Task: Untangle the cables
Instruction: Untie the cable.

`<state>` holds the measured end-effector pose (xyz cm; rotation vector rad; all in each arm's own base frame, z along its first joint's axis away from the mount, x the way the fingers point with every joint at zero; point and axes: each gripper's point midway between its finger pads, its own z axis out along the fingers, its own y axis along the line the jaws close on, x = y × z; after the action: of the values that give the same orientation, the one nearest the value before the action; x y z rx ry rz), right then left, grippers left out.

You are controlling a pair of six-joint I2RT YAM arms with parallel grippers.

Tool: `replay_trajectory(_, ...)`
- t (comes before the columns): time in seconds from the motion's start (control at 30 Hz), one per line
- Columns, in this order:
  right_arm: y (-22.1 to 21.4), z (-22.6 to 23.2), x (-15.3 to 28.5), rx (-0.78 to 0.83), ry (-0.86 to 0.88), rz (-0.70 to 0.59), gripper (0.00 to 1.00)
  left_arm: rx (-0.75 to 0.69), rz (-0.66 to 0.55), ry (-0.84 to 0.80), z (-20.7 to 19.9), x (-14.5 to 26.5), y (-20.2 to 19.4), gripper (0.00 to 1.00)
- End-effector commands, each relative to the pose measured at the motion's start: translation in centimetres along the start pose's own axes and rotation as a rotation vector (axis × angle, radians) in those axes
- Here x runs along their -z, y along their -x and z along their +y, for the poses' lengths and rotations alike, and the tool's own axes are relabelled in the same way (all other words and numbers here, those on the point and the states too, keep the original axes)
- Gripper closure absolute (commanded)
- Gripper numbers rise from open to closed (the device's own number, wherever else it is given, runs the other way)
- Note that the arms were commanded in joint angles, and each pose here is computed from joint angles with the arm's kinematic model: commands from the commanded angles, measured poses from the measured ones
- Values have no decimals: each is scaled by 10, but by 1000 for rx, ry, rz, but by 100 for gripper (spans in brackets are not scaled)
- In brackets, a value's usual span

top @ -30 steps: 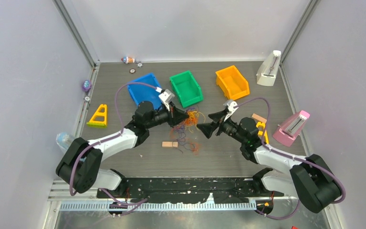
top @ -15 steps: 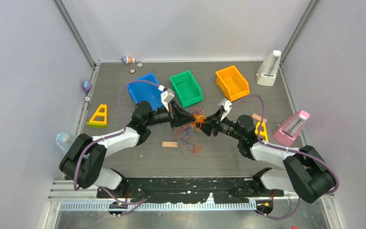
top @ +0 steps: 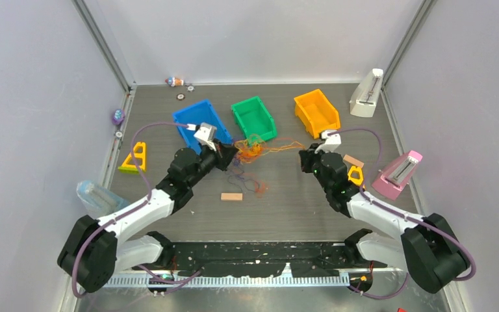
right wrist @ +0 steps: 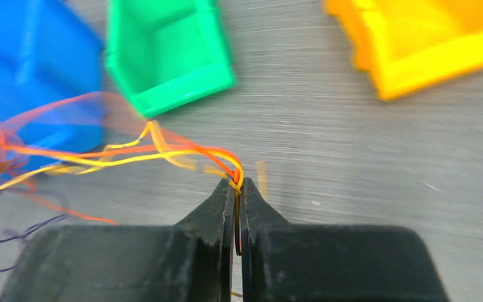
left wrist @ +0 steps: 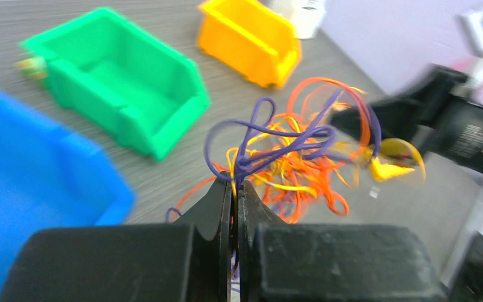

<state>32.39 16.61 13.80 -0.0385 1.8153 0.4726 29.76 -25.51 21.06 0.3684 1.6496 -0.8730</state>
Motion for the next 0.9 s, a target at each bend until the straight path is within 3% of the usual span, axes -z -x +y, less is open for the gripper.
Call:
replay_trajectory(0.0, 21, -77, 26, -70, -422, -125, 95, -27, -105, 454, 78, 32, 15, 100)
replay_trajectory(0.13, 27, -92, 45, -112, -492, -208, 95, -14, -115, 529, 89, 39, 15, 100)
replay_trajectory(0.23, 33, -67, 38, -49, -329, -212, 93, -63, -66, 302, 54, 16, 13, 100)
replay_trajectory(0.3, 33, -36, 31, 9, -147, -194, 71, -78, -21, 121, 24, 3, 10, 100)
replay_trajectory(0.33, 28, -16, 29, 33, -29, -170, 40, -85, -8, 37, 10, -2, 9, 100)
replay_trajectory(0.4, 27, 11, 29, 68, 128, -169, 4, -88, 19, -91, -12, -8, 5, 100)
replay_trajectory(0.6, 26, 87, 48, 146, 579, -192, 3, -70, 40, -375, -59, -9, 4, 100)
replay_trajectory(0.87, 15, 124, 68, 189, 823, -172, 1, -42, 50, -571, -90, -1, 6, 100)
